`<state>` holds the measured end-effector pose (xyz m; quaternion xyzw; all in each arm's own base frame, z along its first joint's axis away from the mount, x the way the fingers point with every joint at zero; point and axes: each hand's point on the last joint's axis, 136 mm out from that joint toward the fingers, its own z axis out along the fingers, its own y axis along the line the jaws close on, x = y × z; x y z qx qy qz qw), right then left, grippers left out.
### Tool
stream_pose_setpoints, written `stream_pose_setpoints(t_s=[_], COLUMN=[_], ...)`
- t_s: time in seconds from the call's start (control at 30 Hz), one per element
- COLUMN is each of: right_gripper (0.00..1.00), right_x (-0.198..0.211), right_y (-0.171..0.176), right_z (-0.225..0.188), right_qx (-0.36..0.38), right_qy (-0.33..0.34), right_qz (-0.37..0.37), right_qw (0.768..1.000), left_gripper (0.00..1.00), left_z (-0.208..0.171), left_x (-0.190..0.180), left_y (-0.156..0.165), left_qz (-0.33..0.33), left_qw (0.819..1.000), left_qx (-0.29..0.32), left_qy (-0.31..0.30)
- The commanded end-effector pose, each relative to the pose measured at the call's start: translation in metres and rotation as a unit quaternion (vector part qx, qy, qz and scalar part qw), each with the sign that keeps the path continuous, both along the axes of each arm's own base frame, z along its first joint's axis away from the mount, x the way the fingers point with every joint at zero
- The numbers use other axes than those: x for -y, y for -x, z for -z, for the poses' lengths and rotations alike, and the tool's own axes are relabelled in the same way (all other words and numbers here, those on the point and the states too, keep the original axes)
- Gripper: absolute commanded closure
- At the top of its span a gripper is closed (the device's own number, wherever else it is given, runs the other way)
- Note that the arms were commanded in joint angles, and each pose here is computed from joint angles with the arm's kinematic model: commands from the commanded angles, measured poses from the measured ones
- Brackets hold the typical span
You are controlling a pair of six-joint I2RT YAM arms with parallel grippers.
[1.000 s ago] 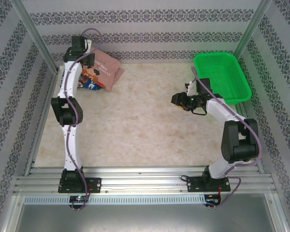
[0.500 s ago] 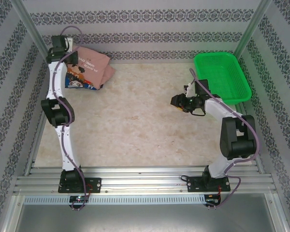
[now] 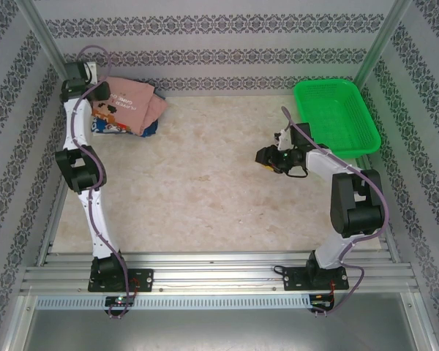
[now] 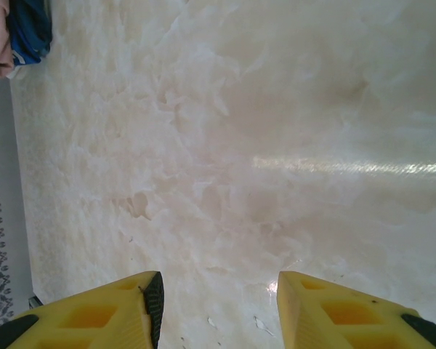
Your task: Fold and stack the t-shirts
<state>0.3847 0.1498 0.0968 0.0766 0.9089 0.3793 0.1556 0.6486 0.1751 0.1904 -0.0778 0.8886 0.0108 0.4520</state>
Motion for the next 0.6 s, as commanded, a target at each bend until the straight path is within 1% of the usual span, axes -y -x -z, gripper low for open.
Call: stream_pose_setpoints(t_s=[0.0, 0.03, 0.1, 0.13, 0.2, 0.27, 0.3, 0.33, 0.37, 0.43, 0.5, 0.57], right_gripper=[0.53, 0.53, 0.53, 0.53, 0.53, 0.53, 0.53, 0.53, 0.53, 0.53, 0.53, 0.52], right_x=[-0.003, -0.004, -0.006, -0.007, -0.01, -0.009, -0.009, -0.009, -0.009, -0.009, -0.009, -0.01], right_y=[0.006, 0.006, 0.008, 0.009, 0.012, 0.014, 0.015, 0.016, 0.017, 0.019, 0.02, 0.021], right_z=[0.004, 0.002, 0.0, -0.001, -0.003, -0.003, -0.003, -0.004, -0.005, -0.006, -0.007, -0.007], right_qx=[-0.007, -0.004, -0.003, -0.002, 0.0, 0.0, 0.001, 0.002, 0.003, 0.005, 0.008, 0.009], right_qy=[0.005, 0.006, 0.007, 0.007, 0.008, 0.01, 0.01, 0.01, 0.009, 0.009, 0.006, 0.004], right_qz=[-0.003, -0.003, -0.006, -0.008, -0.012, -0.013, -0.013, -0.013, -0.014, -0.013, -0.013, -0.013], right_qw=[1.0, 1.0, 1.0, 1.0, 1.0, 1.0, 1.0, 1.0, 1.0, 1.0, 1.0, 1.0], left_gripper=[0.49, 0.45, 0.35, 0.25, 0.19, 0.17, 0.14, 0.03, 0.0, 0.0, 0.0, 0.0], left_z=[0.02, 0.021, 0.021, 0.02, 0.012, -0.005, -0.015, -0.029, -0.042, -0.065, -0.068, -0.063], left_x=[0.028, 0.036, 0.044, 0.044, 0.039, 0.039, 0.04, 0.041, 0.044, 0.054, 0.068, 0.091], left_y=[-0.017, -0.02, -0.021, -0.02, -0.016, -0.008, -0.005, 0.0, 0.005, 0.013, 0.017, 0.016], left_qz=[0.037, 0.05, 0.055, 0.053, 0.041, 0.037, 0.037, 0.038, 0.038, 0.051, 0.061, 0.082], left_qw=[0.998, 0.998, 0.997, 0.997, 0.998, 0.998, 0.998, 0.997, 0.995, 0.993, 0.994, 0.993], left_qx=[0.016, 0.02, 0.022, 0.023, 0.023, 0.035, 0.051, 0.072, 0.09, 0.108, 0.087, 0.063], left_qy=[0.041, 0.043, 0.044, 0.045, 0.036, 0.027, 0.023, 0.018, 0.013, 0.001, -0.027, -0.055])
